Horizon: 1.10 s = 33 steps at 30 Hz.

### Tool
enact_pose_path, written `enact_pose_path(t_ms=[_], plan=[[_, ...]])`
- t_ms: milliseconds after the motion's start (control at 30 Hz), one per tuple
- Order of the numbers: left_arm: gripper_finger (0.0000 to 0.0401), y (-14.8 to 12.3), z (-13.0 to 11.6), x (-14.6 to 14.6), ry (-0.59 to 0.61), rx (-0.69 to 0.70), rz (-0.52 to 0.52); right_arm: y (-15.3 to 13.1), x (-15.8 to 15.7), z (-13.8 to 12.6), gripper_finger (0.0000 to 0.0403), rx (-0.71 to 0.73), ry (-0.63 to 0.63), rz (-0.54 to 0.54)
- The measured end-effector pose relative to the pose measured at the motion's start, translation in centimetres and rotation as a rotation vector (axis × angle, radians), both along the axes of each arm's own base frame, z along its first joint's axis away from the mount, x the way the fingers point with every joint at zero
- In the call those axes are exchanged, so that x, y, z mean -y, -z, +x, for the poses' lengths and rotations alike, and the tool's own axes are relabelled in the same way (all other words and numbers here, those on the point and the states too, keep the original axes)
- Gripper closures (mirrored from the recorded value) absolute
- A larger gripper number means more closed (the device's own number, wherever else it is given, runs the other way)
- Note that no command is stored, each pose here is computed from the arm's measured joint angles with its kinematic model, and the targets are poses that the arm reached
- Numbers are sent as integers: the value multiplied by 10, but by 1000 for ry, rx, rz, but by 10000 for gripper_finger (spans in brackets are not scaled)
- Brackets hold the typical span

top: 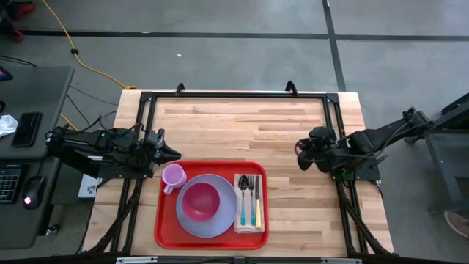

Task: Set up tray
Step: Return to Home Position

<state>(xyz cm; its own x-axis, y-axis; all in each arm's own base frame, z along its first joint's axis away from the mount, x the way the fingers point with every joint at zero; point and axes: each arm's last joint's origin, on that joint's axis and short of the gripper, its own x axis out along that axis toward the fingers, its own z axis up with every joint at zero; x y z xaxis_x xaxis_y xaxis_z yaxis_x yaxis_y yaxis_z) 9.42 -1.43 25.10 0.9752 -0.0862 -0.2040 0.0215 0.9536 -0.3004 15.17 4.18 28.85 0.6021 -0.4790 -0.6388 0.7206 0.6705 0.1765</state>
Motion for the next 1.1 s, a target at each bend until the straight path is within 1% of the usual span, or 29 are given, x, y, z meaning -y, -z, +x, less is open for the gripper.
enact_pose_path(t_ms=[100,233,433,633,700,833,1100], plan=[[322,6,3,1,35,11,23,12,4,-12,324,34,-24,19],[322,18,6,3,56,8,15,28,8,-23,324,106,-77,50],[322,32,13,4,60,148,7,50,12,-32,324,232,-136,79],[322,52,12,4,70,198,-12,69,14,-40,324,312,-152,116],[322,54,11,4,83,221,-15,74,15,-42,324,328,-155,124],[322,61,8,5,111,259,21,80,17,-46,324,334,-160,123],[322,71,1,4,146,336,21,74,16,-48,324,385,-271,125]])
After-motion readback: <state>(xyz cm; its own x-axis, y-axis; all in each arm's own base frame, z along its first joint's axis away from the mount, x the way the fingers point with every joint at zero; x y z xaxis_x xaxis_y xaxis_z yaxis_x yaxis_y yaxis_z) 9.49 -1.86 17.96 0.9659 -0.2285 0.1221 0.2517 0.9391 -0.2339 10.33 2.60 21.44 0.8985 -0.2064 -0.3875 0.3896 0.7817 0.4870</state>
